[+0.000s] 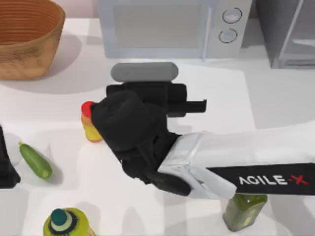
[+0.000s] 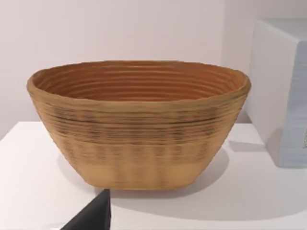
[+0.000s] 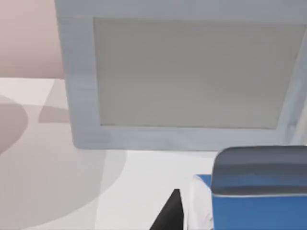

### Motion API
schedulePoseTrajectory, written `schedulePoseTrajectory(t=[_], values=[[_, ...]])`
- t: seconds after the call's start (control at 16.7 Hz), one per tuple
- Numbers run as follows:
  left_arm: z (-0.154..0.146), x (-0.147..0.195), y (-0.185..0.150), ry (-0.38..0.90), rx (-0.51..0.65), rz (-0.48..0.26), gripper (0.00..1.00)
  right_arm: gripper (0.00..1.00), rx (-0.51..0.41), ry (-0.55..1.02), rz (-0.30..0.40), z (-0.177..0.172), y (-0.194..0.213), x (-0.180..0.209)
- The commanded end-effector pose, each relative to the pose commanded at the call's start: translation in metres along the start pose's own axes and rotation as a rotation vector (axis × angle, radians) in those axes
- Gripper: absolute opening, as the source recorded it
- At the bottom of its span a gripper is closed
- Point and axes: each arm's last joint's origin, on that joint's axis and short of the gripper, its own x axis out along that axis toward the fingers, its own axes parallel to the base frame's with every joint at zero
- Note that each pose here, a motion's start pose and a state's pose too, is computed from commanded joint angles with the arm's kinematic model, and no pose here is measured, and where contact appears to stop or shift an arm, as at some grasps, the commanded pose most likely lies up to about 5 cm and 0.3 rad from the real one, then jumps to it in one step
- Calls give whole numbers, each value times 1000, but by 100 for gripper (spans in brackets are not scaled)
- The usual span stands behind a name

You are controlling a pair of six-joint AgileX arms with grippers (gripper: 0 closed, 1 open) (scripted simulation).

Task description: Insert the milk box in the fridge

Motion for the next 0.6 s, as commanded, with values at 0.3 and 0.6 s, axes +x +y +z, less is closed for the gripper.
schedulePoseTrajectory(t=[0.3, 0.6], values=[[0, 0, 0, 0, 0, 0, 100, 0, -65, 67, -57, 20, -78, 18], [0, 0, 0, 0, 0, 0, 100, 0, 74, 1, -57, 76, -179, -3]])
